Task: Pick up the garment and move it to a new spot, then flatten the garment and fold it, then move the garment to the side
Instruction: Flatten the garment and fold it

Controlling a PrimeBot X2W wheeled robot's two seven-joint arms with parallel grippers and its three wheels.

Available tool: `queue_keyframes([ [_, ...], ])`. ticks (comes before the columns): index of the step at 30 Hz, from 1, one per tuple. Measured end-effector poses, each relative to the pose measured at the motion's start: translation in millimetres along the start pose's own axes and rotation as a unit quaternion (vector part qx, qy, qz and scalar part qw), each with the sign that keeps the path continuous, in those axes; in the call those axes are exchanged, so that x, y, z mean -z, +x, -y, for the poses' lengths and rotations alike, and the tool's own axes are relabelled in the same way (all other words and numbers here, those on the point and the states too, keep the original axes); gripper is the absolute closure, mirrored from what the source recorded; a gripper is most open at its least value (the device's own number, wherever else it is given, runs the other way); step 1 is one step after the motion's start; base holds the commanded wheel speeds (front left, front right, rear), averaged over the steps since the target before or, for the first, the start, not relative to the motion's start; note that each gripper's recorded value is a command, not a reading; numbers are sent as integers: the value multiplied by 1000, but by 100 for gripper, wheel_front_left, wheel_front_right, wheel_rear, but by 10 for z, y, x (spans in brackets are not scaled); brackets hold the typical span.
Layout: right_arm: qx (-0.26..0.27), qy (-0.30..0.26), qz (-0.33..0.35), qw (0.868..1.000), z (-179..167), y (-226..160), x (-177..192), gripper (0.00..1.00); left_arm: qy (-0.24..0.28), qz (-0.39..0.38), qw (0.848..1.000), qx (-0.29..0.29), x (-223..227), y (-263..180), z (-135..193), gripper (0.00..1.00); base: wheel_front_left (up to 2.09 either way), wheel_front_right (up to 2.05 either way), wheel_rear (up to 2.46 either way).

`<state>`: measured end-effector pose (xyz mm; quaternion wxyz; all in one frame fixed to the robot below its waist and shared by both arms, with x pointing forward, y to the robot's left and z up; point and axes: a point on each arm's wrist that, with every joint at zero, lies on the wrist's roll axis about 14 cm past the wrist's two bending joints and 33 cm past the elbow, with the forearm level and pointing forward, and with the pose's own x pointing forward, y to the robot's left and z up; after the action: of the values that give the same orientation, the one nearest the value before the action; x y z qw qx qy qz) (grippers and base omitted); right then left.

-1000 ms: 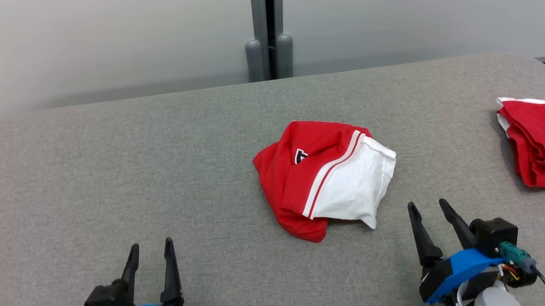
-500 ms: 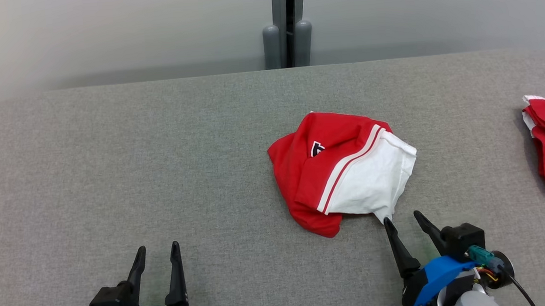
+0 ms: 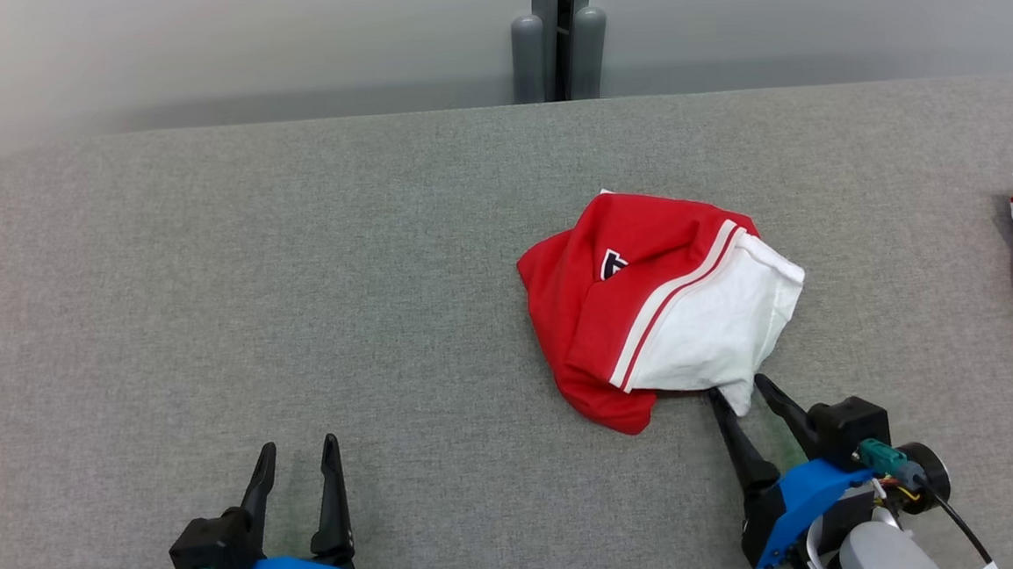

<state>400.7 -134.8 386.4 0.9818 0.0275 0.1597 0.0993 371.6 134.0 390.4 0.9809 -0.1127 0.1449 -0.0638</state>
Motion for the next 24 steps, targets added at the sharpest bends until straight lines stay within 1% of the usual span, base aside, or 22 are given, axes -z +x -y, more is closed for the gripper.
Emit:
queue_keyframes([
  [1,2,-1,3,1000,14,0,-20,85,0,1,1000,0,-4,-1,0,0,0,0,0],
  [2,4,-1,8,1000,29,0,-49,100,0,1,1000,1,-7,-3,3,0,0,0,0],
  [5,12,-1,28,1000,70,-23,-168,100,-1,5,1000,4,-32,-11,24,0,0,0,0],
  [7,13,-12,45,999,81,-54,-270,100,-2,7,1000,7,-42,-19,46,0,0,0,0],
  [10,16,-30,90,995,102,-93,-562,100,-3,13,1000,14,-77,-30,96,0,0,0,0],
  [13,24,-45,155,987,141,-145,-998,100,-5,16,1000,19,-97,-59,138,0,0,0,0],
  [15,20,-59,203,977,108,-163,-1346,100,-8,19,1000,21,-114,-70,158,0,0,0,0],
  [19,-12,-102,299,949,-96,-143,-2147,100,-6,22,999,26,-128,-93,198,0,0,0,0],
  [21,-37,-124,331,935,-264,-95,-2481,100,-11,24,999,24,-138,-115,189,0,0,0,0],
  [23,-64,-143,349,924,-449,-5,-2735,100,-13,26,999,25,-148,-133,199,0,0,0,0],
  [24,-80,-161,359,916,-567,39,-2872,100,-17,29,999,23,-164,-144,197,0,0,0,0],
])
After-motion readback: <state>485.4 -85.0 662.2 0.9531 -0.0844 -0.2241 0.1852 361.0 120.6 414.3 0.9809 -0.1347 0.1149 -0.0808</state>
